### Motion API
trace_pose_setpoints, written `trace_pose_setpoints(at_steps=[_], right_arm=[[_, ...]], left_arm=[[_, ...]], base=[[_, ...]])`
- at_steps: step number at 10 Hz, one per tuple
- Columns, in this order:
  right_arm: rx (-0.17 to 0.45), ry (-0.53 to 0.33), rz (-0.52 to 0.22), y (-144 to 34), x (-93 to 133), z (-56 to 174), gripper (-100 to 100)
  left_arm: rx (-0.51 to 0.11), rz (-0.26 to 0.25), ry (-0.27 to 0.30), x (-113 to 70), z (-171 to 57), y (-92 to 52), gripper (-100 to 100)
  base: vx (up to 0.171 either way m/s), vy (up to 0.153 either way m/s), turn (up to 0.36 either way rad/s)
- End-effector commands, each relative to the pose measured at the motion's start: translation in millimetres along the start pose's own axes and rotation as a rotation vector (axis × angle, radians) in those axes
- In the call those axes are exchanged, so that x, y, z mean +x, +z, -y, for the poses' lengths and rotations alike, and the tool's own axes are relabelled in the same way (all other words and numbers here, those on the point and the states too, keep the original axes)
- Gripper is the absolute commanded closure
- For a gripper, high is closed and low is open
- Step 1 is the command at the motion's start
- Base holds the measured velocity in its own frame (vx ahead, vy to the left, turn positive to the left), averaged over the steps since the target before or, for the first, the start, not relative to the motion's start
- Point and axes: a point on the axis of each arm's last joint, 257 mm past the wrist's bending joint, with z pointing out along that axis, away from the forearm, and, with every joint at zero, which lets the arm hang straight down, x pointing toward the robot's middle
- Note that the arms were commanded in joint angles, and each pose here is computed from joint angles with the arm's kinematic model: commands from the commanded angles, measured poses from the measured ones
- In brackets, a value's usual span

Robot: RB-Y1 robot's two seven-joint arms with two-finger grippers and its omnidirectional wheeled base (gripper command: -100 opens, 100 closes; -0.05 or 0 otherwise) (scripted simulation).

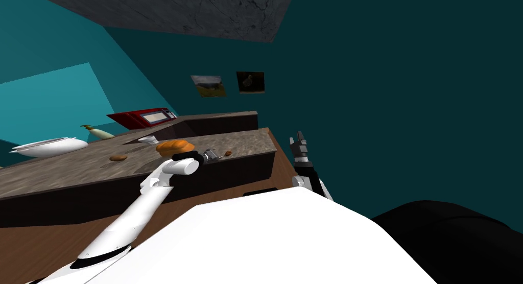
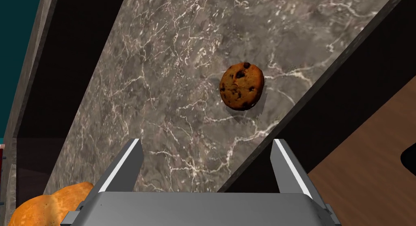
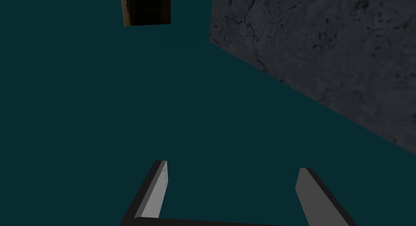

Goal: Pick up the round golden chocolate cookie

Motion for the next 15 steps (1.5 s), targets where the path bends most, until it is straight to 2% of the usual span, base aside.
trace_pose_setpoints(at_steps=[1,2,3,4,5,6,7,8,9,10,11,12,13,14,15], right_arm=[[0.0,0.0,0.0,0.0,0,0,0],[0.0,0.0,0.0,0.0,0,0,0],[0.0,0.0,0.0,0.0,0,0,0],[0.0,0.0,0.0,0.0,0,0,0],[0.0,0.0,0.0,0.0,0,0,0],[0.0,0.0,0.0,0.0,0,0,0],[0.0,0.0,0.0,0.0,0,0,0],[0.0,0.0,0.0,0.0,0,0,0],[0.0,0.0,0.0,0.0,0,0,0],[0.0,0.0,0.0,0.0,0,0,0],[0.0,0.0,0.0,0.0,0,0,0],[0.0,0.0,0.0,0.0,0,0,0],[0.0,0.0,0.0,0.0,0,0,0],[0.0,0.0,0.0,0.0,0,0,0],[0.0,0.0,0.0,0.0,0,0,0]], left_arm=[[-0.049,0.043,-0.048,-13.7,-6,2.0,-100],[-0.065,0.06,-0.048,-18.0,-10,1.6,-100],[-0.102,0.091,-0.09,-28.5,-15,2.8,-100],[-0.115,0.106,-0.09,-32.0,-19,2.1,-100],[-0.157,0.144,-0.132,-43.9,-26,2.1,-100],[-0.163,0.151,-0.132,-45.3,-28,1.6,-100],[-0.203,0.187,-0.174,-56.2,-35,0.7,-100],[-0.209,0.195,-0.173,-57.8,-37,0.1,-100],[-0.249,0.232,-0.214,-68.3,-44,-1.8,-100],[-0.253,0.238,-0.214,-69.4,-46,-2.4,-100],[-0.293,0.277,-0.253,-79.6,-54,-5.4,-100],[-0.295,0.279,-0.253,-80.1,-54,-5.7,-100],[-0.334,0.317,-0.29,-89.3,-62,-9.4,-100],[-0.335,0.319,-0.29,-89.6,-63,-9.6,-100],[-0.372,0.356,-0.325,-98.0,-71,-14.0,-100]], base=[[0.042,-0.006,-0.082],[0.038,0.0,-0.042],[0.052,0.005,-0.092],[0.043,0.013,-0.047],[0.046,0.009,-0.106],[0.039,0.008,-0.041],[0.048,0.009,-0.084],[0.041,0.013,-0.049],[0.048,0.017,-0.077],[0.043,0.012,-0.049],[0.047,0.007,-0.083],[0.044,0.01,-0.051],[0.055,0.012,-0.092],[0.043,0.015,-0.039],[0.047,0.019,-0.08]])
